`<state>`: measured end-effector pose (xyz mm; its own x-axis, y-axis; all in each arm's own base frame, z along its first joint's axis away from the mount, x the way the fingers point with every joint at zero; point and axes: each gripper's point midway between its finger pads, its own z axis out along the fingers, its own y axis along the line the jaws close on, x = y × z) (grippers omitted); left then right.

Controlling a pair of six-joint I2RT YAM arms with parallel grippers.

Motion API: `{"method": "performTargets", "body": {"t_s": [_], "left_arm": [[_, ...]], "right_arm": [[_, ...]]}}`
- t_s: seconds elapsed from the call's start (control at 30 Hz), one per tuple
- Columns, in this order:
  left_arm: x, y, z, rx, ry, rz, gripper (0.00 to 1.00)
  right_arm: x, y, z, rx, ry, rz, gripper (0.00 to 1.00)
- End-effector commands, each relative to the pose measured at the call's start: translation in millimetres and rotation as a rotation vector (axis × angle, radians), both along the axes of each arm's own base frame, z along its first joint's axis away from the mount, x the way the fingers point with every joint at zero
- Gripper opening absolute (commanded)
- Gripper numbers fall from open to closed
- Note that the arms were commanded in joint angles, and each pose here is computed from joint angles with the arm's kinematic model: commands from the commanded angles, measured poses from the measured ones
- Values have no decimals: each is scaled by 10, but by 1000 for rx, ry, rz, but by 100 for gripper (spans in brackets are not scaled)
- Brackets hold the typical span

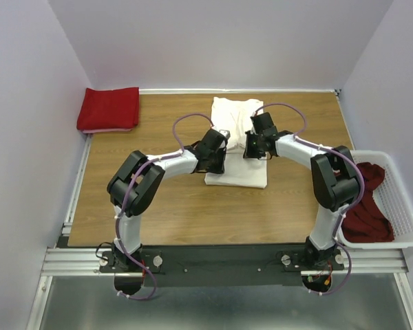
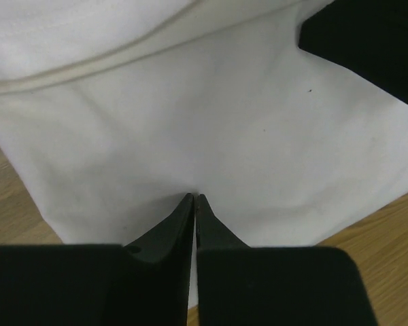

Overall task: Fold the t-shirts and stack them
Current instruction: Fold the tshirt

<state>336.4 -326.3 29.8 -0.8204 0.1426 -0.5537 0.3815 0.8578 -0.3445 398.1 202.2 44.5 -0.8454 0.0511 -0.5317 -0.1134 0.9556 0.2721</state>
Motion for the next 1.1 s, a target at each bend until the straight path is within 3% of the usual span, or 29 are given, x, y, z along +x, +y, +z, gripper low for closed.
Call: {"method": "performTargets", "body": {"t_s": [0.0,0.2,0.37,0.47,0.63,0.8,0.93,1.07], "left_arm": [[-175,31,-91,32,72,-37,11],[-284,82,-192,53,109,-66,11],[-296,119,-141,55,101,-52,11],[-298,130,-96,47,92,-41,11],[-245,85,48,3,49,-28,11],[-182,89,368,-74,-33,28,12],[-220,167,762,-237,-125,66,13],[-425,184,680,-377,-26,27,12]], "right_arm": [[220,12,-75,-13,-45,-12,15],[722,-268,-234,-177,-118,-66,15],[1503,-336,294,-200,-299,-127,16],[1573,-223,606,-150,-356,-87,17],[1075,75,697,23,-308,99,19],[480,70,674,155,-244,87,19],[-204,151,725,419,-155,113,22],[-562,188,732,617,-148,118,22]]}}
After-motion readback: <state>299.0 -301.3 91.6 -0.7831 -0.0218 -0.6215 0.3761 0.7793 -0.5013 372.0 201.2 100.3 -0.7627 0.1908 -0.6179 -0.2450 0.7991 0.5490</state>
